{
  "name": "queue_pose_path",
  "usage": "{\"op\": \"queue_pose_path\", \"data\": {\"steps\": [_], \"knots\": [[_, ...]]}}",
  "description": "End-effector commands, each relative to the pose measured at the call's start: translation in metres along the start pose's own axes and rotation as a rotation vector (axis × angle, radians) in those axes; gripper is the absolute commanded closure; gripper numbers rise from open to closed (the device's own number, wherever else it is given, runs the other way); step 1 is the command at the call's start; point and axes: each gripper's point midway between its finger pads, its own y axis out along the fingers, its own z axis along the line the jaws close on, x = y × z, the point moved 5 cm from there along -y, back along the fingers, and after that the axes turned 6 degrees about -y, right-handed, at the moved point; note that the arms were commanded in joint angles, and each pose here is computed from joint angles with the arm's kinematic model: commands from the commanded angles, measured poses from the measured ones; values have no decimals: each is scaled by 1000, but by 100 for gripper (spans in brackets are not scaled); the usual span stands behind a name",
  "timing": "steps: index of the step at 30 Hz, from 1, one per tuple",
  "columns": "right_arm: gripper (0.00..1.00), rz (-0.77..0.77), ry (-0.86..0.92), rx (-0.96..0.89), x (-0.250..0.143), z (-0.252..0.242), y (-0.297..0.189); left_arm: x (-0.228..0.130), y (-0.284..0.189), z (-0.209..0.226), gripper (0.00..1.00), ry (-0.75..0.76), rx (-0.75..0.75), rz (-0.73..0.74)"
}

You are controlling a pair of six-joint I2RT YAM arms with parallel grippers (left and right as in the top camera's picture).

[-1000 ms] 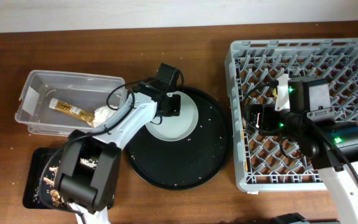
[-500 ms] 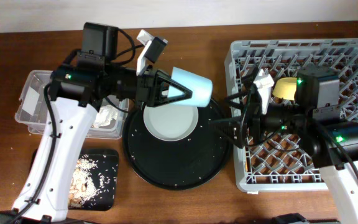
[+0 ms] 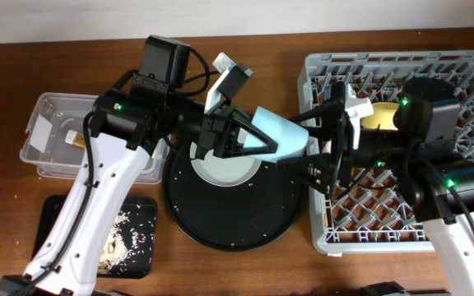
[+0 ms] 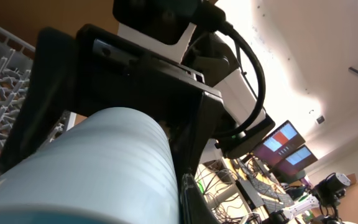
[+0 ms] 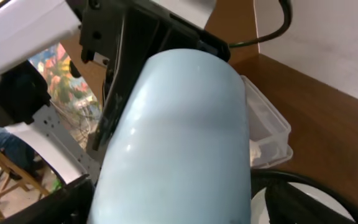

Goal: Sort waste into correct bins and load items into the dishwasher rack

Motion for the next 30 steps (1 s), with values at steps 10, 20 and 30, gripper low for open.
{"op": "queue_pose_path", "data": {"steps": [10, 20, 30], "knots": [[41, 56, 30, -151, -9, -18, -2, 6, -19, 23, 67, 30, 196, -40], [46, 359, 180, -1049, -57, -107, -64, -17, -154, 104, 47, -352, 1107, -228], [45, 627, 317, -1226, -155, -224, -42, -71, -152, 138, 47, -544, 1127, -129]]}}
